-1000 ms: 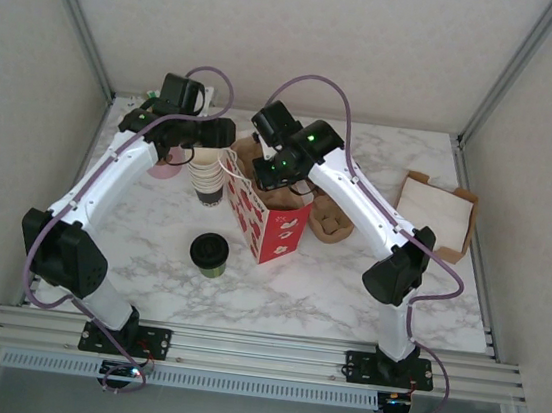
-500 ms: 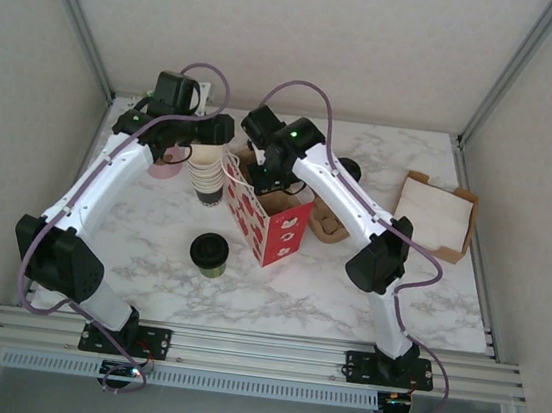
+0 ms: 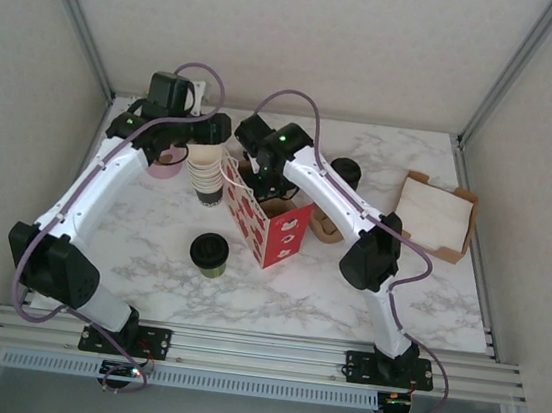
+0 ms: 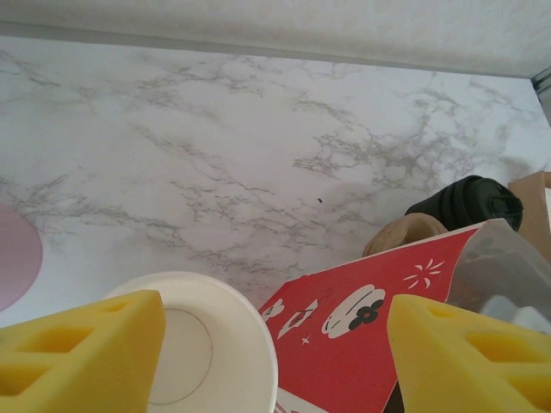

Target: Pack the takeout coffee

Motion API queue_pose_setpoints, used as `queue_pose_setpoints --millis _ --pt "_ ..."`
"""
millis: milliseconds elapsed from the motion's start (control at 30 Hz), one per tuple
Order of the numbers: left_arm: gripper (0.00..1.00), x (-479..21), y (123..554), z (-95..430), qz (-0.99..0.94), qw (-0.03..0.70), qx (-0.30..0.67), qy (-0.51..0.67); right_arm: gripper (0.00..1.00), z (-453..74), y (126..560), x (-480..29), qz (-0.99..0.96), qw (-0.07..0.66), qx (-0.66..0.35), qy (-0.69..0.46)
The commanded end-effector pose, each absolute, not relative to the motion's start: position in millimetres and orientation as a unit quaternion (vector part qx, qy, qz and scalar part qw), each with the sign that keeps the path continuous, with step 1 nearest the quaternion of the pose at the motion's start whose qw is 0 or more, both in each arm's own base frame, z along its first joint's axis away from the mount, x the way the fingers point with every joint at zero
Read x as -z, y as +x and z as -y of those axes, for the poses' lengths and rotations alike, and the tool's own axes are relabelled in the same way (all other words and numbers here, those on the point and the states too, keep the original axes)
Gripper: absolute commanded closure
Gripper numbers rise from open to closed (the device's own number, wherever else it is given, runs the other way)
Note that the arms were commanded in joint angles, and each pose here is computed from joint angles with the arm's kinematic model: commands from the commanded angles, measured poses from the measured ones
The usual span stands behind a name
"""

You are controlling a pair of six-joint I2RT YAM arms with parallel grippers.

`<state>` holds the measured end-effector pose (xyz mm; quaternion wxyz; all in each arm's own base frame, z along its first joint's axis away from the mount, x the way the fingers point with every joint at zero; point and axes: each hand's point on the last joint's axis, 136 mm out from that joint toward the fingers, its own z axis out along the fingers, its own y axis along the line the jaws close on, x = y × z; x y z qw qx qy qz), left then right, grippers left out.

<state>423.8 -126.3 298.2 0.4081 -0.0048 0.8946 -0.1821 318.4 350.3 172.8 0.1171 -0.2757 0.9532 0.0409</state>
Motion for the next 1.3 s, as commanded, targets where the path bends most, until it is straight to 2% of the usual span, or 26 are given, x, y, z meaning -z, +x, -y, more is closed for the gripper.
queue_pose_setpoints --millis 0,867,1267 --pt "0.30 -314.5 420.7 117.4 -0.883 0.433 0.183 -0.018 0.76 -351.5 314.2 -149.6 -0.956 0.095 -0.021 -0.278" --pt "0.30 -317.9 416.8 109.1 -0.879 0.440 0.182 -0.029 0.74 -356.7 308.4 -65.6 -0.961 0.049 -0.010 -0.272" --pt "0.30 -320.2 417.8 109.7 -0.876 0.443 0.186 -0.029 0.68 -352.5 308.7 -62.9 -0.962 0.050 -0.001 -0.267"
